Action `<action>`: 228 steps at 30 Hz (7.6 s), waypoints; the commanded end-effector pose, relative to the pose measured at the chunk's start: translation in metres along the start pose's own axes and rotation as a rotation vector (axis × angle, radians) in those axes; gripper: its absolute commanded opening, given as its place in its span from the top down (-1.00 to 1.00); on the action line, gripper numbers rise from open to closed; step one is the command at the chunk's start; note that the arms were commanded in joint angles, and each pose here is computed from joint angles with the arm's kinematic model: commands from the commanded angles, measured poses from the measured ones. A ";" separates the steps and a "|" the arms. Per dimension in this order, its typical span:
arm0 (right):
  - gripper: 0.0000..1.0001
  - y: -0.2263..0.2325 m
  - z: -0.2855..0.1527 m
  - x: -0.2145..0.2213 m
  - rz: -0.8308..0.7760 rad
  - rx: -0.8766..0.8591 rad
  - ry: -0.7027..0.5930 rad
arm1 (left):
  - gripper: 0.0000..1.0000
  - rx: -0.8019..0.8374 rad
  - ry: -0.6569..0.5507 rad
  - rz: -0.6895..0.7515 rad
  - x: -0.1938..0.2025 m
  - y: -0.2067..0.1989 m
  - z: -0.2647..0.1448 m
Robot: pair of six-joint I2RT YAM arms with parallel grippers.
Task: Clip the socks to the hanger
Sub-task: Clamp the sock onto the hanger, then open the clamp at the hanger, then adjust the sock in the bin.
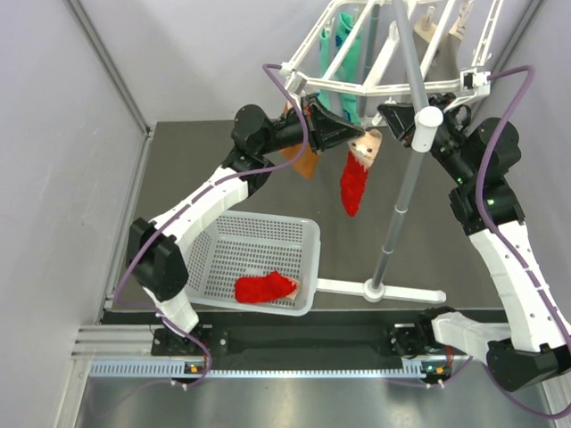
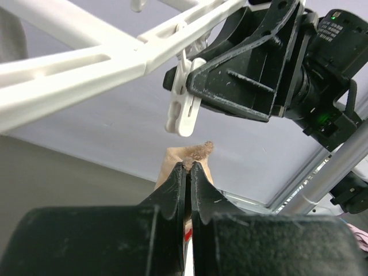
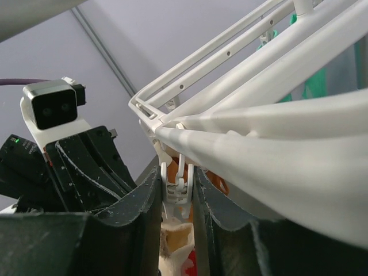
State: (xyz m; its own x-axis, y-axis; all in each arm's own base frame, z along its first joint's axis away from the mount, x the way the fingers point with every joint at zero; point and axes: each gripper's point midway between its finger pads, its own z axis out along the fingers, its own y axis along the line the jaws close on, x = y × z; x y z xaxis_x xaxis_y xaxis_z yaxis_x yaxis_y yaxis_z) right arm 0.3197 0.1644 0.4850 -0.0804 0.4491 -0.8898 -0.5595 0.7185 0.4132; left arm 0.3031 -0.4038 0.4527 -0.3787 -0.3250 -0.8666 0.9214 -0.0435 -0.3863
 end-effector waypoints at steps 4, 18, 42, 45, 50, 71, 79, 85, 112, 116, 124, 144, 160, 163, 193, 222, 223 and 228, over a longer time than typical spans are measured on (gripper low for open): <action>1.00 0.009 -0.013 0.064 0.094 -0.077 0.250 | 1.00 0.078 -0.068 0.068 -0.033 -0.025 0.009; 1.00 0.014 -0.014 0.058 0.096 -0.089 0.236 | 1.00 0.090 -0.047 0.039 -0.026 -0.022 0.012; 1.00 0.019 -0.024 0.074 0.102 -0.138 0.278 | 1.00 0.062 -0.093 0.086 -0.048 -0.030 0.013; 1.00 0.019 -0.024 0.077 0.103 -0.141 0.285 | 1.00 0.077 -0.095 0.088 -0.049 -0.034 0.012; 1.00 0.019 -0.026 0.077 0.106 -0.143 0.288 | 1.00 0.078 -0.102 0.095 -0.051 -0.036 0.011; 0.67 0.020 -0.026 0.073 0.088 -0.138 0.287 | 1.00 0.138 -0.156 0.044 -0.065 -0.053 0.011; 0.10 0.026 -0.028 0.060 0.085 -0.140 0.256 | 1.00 0.150 -0.156 0.016 -0.063 -0.052 0.013; -0.35 0.023 -0.030 0.055 0.088 -0.107 0.241 | 1.00 0.146 -0.154 0.010 -0.062 -0.051 0.013; -0.09 0.000 -0.079 -0.037 -0.196 0.213 0.017 | 1.00 -0.218 -0.196 -0.016 -0.085 0.012 -0.022; 0.05 0.007 -0.065 -0.042 -0.175 0.164 -0.008 | 1.00 -0.223 -0.196 -0.010 -0.090 0.012 -0.028; -0.02 0.036 -0.035 -0.043 -0.121 -0.033 -0.031 | 1.00 -0.226 -0.201 -0.006 -0.098 0.013 -0.036; -0.45 0.063 -0.016 -0.051 -0.089 -0.230 -0.129 | 1.00 -0.181 -0.207 -0.019 -0.101 0.002 -0.037; -0.13 0.061 -0.016 -0.056 0.007 -0.253 -0.237 | 0.82 -0.209 -0.215 -0.036 -0.101 0.009 -0.038; -0.07 0.059 -0.014 -0.055 0.023 -0.244 -0.239 | 0.77 -0.205 -0.214 -0.039 -0.101 0.009 -0.037; 1.00 0.034 -0.010 -0.042 0.057 -0.099 -0.160 | -0.43 -0.491 0.023 0.028 -0.046 0.003 -0.098; 1.00 0.017 -0.011 -0.010 0.048 -0.057 -0.091 | -0.21 -1.382 0.678 -0.495 0.332 0.011 -0.304; 1.00 0.017 -0.010 -0.010 0.048 -0.058 -0.089 | -0.22 -1.387 0.676 -0.488 0.335 0.014 -0.305; 1.00 0.016 -0.009 -0.005 0.056 -0.061 -0.078 | -0.22 -1.378 0.732 -0.469 0.353 0.026 -0.305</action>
State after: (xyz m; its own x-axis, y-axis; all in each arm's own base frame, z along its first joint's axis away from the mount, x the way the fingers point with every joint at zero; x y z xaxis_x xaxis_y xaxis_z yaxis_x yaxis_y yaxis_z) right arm 0.3068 0.1670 0.4976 -0.0465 0.5342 -0.8441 -0.6037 0.6582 0.4499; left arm 0.1529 -0.2244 0.0430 -0.9355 -0.0104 -0.3530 0.0924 0.9575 -0.2732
